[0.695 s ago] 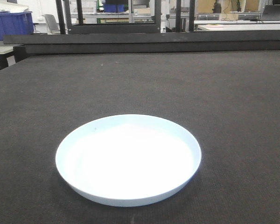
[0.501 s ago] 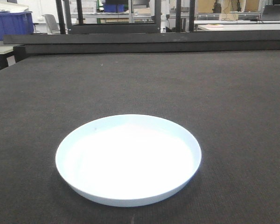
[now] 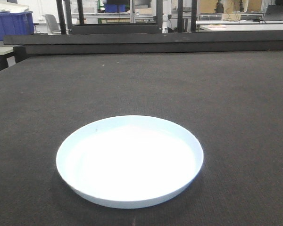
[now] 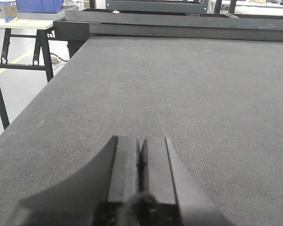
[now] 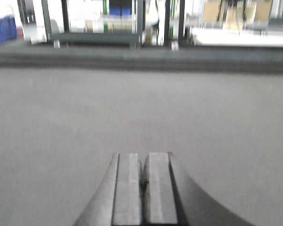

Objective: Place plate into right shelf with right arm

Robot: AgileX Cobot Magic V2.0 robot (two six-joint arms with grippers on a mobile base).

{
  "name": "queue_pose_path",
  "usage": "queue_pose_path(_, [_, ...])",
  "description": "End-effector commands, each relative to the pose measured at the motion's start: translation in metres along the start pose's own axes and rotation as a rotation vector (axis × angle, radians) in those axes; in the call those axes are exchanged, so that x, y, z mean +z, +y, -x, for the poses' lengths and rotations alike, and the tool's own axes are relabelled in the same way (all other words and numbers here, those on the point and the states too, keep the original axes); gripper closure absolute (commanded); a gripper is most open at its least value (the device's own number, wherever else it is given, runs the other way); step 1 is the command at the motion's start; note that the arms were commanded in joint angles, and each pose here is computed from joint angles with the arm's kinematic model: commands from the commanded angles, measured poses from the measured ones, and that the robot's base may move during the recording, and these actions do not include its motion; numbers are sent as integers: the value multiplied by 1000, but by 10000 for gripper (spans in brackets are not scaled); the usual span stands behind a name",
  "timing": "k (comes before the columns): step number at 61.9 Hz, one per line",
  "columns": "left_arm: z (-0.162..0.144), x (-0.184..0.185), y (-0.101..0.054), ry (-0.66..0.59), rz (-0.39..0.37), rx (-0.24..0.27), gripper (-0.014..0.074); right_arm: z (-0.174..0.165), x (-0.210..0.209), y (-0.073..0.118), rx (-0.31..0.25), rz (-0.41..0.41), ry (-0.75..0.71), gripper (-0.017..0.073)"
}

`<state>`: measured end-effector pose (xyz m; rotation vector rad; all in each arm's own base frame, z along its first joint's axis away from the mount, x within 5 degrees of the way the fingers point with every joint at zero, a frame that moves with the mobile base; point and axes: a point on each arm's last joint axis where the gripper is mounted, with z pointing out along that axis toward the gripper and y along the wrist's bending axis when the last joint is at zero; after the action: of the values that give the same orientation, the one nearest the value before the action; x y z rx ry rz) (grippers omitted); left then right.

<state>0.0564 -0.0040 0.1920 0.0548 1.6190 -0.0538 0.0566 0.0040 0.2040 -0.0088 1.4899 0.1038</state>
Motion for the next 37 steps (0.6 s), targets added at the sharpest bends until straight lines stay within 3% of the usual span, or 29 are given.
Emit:
queue_pose_path(1, [6,0,0,-86,-6,-9,640,23,-3,0,15,2,-219,503])
queue_pose_path(10, [6,0,0,-86,-6,-9,640,60,-10,3,132,35,-345,503])
queue_pose_path(20, [6,0,0,-86,-6,-9,640,116,-28,7,132,42,-341,503])
queue_pose_path(29, [6,0,0,-86,-6,-9,640,162,-42,11,117,30,-140,503])
queue_pose_path(37, [6,0,0,-86,-6,-9,640,195,-39,18,58,68,63,503])
